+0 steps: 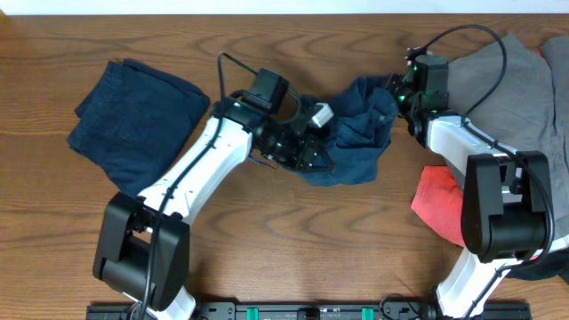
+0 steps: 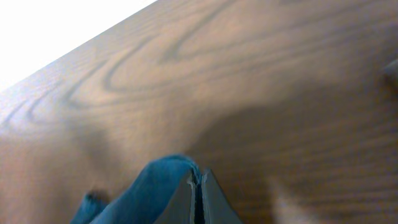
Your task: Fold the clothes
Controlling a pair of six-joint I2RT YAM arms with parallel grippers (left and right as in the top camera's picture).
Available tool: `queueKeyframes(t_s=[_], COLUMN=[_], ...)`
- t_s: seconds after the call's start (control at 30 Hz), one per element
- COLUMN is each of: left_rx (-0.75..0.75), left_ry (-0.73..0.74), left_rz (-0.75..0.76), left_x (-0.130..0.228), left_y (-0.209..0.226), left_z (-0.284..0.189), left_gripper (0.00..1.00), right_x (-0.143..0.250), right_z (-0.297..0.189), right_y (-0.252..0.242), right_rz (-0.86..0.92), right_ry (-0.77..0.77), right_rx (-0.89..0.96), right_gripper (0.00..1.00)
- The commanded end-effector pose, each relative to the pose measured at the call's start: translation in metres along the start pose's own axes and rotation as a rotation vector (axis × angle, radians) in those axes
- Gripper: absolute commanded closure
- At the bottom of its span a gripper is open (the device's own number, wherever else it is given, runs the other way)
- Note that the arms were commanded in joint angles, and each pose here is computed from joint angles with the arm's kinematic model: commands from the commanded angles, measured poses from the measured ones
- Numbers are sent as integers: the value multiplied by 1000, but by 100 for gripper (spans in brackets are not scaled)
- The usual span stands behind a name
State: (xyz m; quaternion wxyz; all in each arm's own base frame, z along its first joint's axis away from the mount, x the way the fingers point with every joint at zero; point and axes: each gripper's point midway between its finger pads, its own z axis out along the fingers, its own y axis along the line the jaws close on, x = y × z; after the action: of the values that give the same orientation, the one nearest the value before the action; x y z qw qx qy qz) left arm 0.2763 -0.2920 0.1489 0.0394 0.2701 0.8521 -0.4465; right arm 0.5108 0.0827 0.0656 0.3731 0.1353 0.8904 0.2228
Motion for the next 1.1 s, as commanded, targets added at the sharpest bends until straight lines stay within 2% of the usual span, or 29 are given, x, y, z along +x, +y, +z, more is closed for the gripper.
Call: queueKeyframes(t_s=[0.0, 0.1, 0.23, 0.4, 0.67, 0.7, 0.77, 1.0, 1.07], left_rx=[-183, -186, -193, -193, -14, -11, -6, -46, -54], left_ry=[-40, -44, -50, 5, 126, 138, 156, 122, 104], left_rz=[43, 41, 23, -46, -1, 12, 38, 24, 9], left_x=[-10, -10, -11, 7, 41, 44, 49, 44, 42], left_y=[21, 22, 27, 29, -3, -3, -4, 14, 20], left_z=[-11, -13, -17, -20, -19, -19, -21, -34, -40], left_gripper=[94, 94, 94, 94, 94, 94, 94, 93, 89], right_x=[22, 40, 56, 66, 66, 66, 65, 42, 42], right_z=[4, 3, 0, -2, 0, 1, 0, -24, -40], right_y=[11, 8, 16, 17, 27, 27, 28, 51, 66], right_rz=[-20, -25, -64, -54, -79, -80, -82, -173, -257], right_ry=[100, 168, 237, 276, 263, 264, 260, 212, 228], right_rx=[-59, -40, -86, -88, -105, -106, -107, -195, -268], right_gripper=[99, 93, 94, 94, 92, 91, 78, 65, 62])
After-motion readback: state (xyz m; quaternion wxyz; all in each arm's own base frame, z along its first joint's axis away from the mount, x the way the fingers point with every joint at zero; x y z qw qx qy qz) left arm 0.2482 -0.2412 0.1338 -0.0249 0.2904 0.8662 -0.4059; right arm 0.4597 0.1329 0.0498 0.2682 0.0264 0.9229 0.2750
